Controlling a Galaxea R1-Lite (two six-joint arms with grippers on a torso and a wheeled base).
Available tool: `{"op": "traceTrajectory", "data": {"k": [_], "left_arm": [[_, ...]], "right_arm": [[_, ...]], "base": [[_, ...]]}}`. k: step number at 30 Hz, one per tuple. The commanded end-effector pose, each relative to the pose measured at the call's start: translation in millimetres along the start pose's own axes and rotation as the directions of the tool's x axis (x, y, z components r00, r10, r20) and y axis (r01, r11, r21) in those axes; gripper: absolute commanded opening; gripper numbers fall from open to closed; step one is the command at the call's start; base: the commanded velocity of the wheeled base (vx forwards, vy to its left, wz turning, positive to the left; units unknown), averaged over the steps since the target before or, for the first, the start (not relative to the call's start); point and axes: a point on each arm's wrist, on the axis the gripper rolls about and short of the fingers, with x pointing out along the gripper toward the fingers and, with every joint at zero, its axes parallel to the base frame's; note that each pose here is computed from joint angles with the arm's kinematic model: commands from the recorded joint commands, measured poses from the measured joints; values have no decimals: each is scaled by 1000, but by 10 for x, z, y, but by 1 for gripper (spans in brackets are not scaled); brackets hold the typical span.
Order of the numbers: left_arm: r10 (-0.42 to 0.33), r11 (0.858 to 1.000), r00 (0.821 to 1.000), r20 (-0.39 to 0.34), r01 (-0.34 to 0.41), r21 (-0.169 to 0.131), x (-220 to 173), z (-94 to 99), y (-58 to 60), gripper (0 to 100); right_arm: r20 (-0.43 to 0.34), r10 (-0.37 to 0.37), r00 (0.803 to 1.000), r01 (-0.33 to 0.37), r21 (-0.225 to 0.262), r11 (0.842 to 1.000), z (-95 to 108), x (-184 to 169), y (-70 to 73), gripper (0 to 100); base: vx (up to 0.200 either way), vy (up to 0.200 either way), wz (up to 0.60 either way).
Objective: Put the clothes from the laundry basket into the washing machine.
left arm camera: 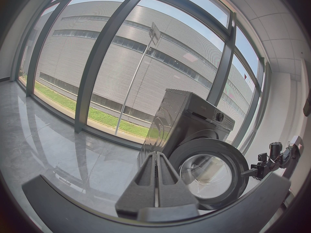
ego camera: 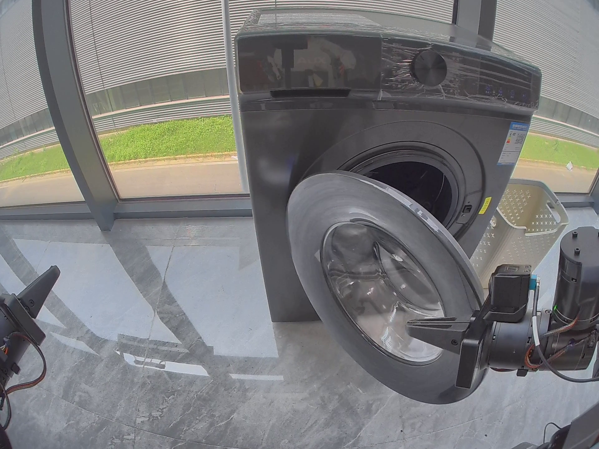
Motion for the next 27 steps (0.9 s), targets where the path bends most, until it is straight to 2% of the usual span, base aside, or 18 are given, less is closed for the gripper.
{"op": "traceTrajectory", "data": {"k": [1, 5, 9, 19, 21, 23, 27], "left_arm": [[2, 1000, 1000, 0, -2, -1, 4, -1, 3, 0], [3, 1000, 1000, 2, -3, 0, 5, 3, 3, 0], [3, 1000, 1000, 2, -3, 0, 5, 3, 3, 0], [1, 1000, 1000, 4, -1, 2, 3, 5, 0, 0], [1, 1000, 1000, 4, -1, 2, 3, 5, 0, 0], [0, 1000, 1000, 6, 0, 4, 1, 10, -3, 0], [-1, 1000, 1000, 7, 1, 4, -5, 8, -5, 0]], "right_arm": [[15, -31, 999, 31, 17, 999, 34, -10, -84, 0], [35, -95, 995, 94, 52, 994, 102, 10, -256, 0], [43, -144, 989, 140, 85, 987, 161, 47, -431, 0], [49, -206, 977, 198, 128, 972, 223, 167, -679, 0], [89, -251, 964, 237, 147, 960, 324, 345, -906, 0], [135, -285, 949, 264, 154, 952, 428, 464, -1063, 0], [203, -320, 925, 295, 144, 945, 629, 546, -1205, 0]], "base": [[0, -200, 0], [0, -200, 0], [0, 0, 0], [0, 0, 0], [0, 0, 0], [0, 0, 0], [0, 0, 0]]}}
